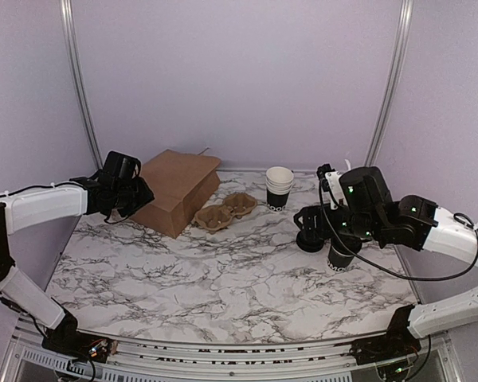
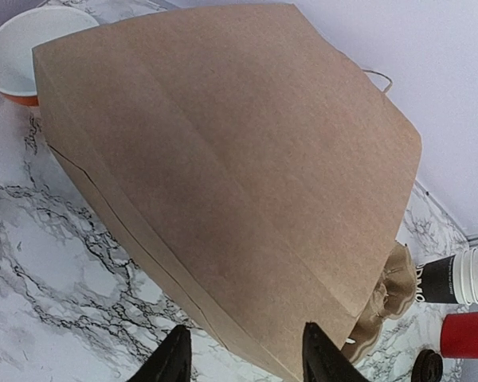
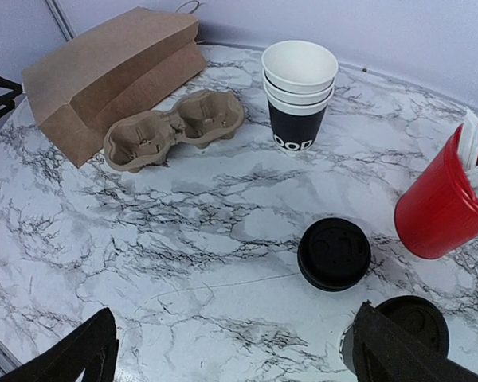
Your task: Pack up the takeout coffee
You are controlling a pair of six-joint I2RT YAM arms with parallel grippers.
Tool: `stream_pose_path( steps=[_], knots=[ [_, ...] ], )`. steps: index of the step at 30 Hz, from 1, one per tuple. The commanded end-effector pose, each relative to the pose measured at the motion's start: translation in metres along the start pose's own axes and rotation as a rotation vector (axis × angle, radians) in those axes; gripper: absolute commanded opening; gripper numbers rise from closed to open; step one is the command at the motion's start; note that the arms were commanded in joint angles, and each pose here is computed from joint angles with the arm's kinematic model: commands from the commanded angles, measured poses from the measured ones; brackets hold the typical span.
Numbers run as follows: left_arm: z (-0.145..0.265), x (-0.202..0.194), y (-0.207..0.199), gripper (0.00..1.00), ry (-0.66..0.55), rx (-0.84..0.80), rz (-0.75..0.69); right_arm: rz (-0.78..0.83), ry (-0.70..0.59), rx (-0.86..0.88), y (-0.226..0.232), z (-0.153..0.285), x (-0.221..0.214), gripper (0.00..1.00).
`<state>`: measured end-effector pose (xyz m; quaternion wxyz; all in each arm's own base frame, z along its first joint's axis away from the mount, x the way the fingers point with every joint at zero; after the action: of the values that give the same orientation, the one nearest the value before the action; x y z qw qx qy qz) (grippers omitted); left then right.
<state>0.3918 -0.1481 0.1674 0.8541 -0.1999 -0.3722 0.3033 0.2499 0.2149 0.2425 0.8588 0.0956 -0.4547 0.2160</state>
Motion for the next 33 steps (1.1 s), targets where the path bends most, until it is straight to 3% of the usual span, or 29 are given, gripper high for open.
stream_pose_path(
  steps=[1,16,21,33],
  knots=[
    [-0.013,0.006,-0.006,0.47,0.020,-0.042,0.072,-0.023,-0.062,0.038,0.007,0.006,0.017,1.00],
    [-0.041,0.015,0.021,0.36,0.019,-0.056,0.272,-0.018,-0.067,0.060,0.011,0.003,0.013,1.00],
    [-0.043,0.013,0.035,0.19,0.010,-0.037,0.312,-0.020,-0.074,0.068,0.013,0.002,0.013,1.00],
    [-0.027,-0.010,0.080,0.04,0.017,-0.015,0.359,-0.010,-0.087,0.096,0.019,-0.005,0.012,1.00]
  ],
)
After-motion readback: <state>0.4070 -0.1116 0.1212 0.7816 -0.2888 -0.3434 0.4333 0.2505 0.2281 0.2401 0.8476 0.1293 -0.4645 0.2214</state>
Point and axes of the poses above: each gripper's point midway between its finger pads, its own z axis back along the fingers, its own y axis along the line the jaws close on, x = y × z, the point moved 1 cm from there along z, back along the fingers, and after that the axes turned 10 degrees about z, right-handed, at the moved point
